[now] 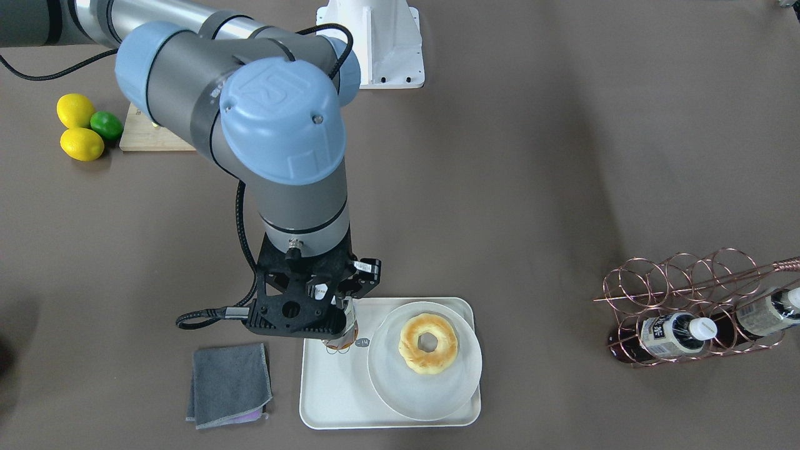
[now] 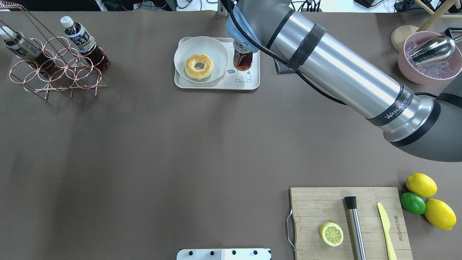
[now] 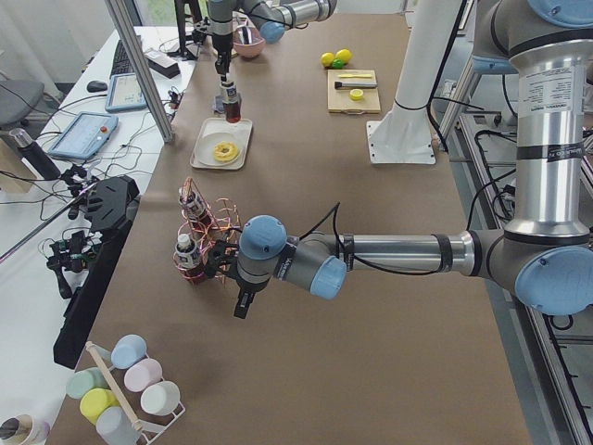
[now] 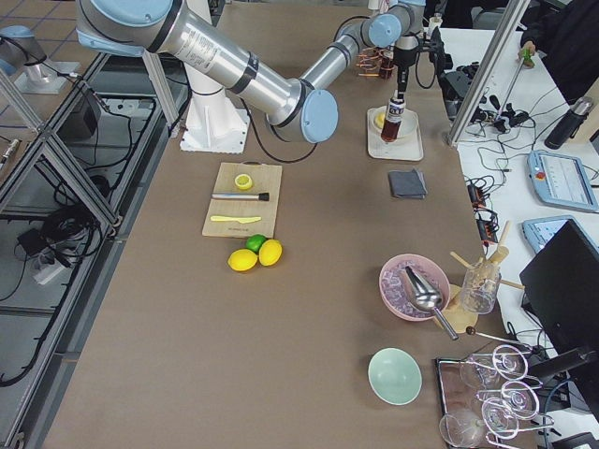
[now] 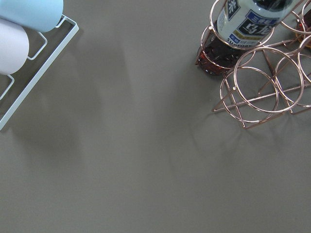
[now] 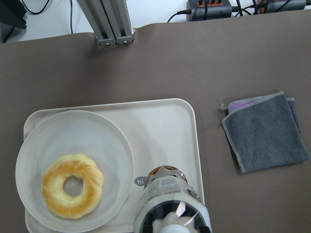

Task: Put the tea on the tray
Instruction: 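Lift the bottle with the right gripper and place it on the tray, then open the right gripper and retract the right arm away from the tray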

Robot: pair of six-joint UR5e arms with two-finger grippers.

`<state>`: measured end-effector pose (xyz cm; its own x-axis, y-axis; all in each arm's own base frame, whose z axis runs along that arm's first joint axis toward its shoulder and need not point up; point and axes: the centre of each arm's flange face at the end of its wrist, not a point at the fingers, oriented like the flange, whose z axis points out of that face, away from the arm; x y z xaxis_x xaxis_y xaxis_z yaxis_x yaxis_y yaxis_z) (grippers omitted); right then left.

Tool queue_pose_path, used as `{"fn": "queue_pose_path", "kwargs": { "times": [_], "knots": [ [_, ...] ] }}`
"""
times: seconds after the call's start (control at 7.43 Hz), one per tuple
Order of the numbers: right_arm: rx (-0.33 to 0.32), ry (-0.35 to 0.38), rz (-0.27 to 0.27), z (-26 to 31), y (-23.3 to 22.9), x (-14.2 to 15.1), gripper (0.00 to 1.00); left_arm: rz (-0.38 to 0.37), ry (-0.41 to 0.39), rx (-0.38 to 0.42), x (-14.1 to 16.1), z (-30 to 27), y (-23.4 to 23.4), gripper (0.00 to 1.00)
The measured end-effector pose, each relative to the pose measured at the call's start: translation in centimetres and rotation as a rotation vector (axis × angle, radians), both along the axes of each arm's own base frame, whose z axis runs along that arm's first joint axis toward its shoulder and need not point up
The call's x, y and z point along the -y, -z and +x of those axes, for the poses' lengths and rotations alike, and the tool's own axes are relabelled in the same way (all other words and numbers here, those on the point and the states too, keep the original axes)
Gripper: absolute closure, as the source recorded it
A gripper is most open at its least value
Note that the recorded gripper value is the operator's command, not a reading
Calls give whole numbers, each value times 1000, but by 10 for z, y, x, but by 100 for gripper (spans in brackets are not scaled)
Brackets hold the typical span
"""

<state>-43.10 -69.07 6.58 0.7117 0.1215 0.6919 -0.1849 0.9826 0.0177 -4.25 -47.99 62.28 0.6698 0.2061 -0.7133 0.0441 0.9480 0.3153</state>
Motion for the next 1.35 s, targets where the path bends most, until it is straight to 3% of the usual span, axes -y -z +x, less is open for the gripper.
{"fn": "queue_pose_path", "kwargs": {
  "times": [0.4, 1.08, 1.35],
  "knots": [
    [-4, -9, 4, -11, -26, 25, 100, 2, 0, 1, 0, 0, 0, 2],
    [-3, -4, 2, -23, -51, 24, 100, 6, 0, 1, -1, 0, 0, 2],
    [1, -3, 6, -27, -55, 22, 1, 8, 0, 1, 0, 0, 1, 2]
  ]
}}
